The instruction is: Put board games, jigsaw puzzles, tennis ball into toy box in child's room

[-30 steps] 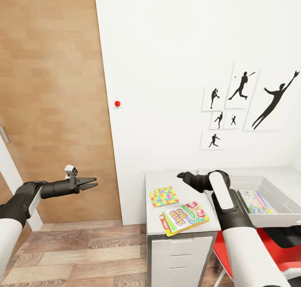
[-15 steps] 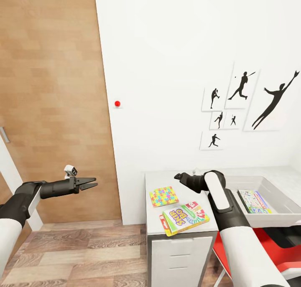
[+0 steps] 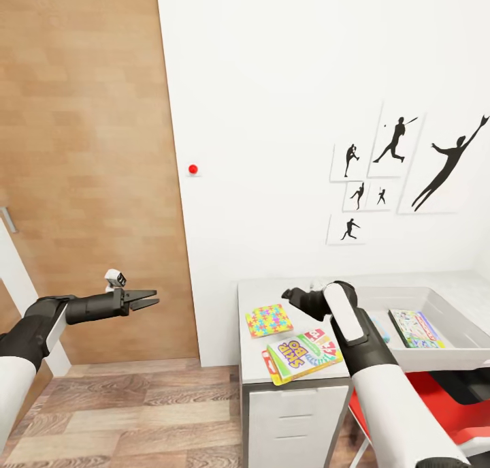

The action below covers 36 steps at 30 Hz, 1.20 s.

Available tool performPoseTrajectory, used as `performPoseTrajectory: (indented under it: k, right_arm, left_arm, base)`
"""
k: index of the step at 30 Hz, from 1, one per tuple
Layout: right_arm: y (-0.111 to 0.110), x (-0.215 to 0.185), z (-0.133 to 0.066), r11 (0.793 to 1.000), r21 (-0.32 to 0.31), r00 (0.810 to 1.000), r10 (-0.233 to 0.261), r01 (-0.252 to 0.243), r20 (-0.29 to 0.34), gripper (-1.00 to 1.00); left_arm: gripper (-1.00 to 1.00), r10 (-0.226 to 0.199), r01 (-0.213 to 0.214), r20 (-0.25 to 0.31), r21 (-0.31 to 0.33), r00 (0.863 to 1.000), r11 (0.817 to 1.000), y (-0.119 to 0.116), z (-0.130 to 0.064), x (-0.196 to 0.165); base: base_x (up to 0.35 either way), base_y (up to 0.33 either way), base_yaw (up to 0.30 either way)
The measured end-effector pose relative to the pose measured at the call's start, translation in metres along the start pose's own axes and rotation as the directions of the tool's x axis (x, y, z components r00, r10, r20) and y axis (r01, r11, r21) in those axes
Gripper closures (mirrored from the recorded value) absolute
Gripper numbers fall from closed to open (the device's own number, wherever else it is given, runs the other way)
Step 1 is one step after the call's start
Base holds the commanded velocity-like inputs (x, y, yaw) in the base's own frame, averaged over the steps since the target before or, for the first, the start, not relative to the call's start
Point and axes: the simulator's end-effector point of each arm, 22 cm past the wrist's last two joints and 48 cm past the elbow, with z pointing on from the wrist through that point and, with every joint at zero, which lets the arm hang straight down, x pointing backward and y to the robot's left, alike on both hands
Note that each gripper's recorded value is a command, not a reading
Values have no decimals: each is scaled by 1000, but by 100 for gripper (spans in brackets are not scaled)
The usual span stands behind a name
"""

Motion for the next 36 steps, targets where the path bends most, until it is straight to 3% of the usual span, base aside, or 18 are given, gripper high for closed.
performPoseTrajectory:
  k: [11, 16, 26, 36]
  right_arm:
    - [-11, -20, 19, 984, 176, 998, 41, -33, -42, -100]
    - [-14, -20, 25, 974, 221, 996, 62, -47, -57, -100]
    - [-16, -25, 27, 968, 241, 996, 84, -75, -30, -100]
    - [-22, -33, 29, 962, 255, 995, 97, -98, 15, -100]
  left_arm:
    - [-100, -2, 2, -1, -3, 1000, 1000, 1, 0, 0]
    - [-100, -2, 2, -1, -4, 1000, 1000, 1, 0, 0]
    - [-100, -3, 3, -3, -5, 1000, 1000, 1, 1, 1]
    - [-100, -6, 6, -6, -7, 1000, 1000, 3, 1, 2]
  base:
    - [0, 2, 0]
    - [0, 0, 0]
    - [0, 61, -19]
    - [0, 118, -192]
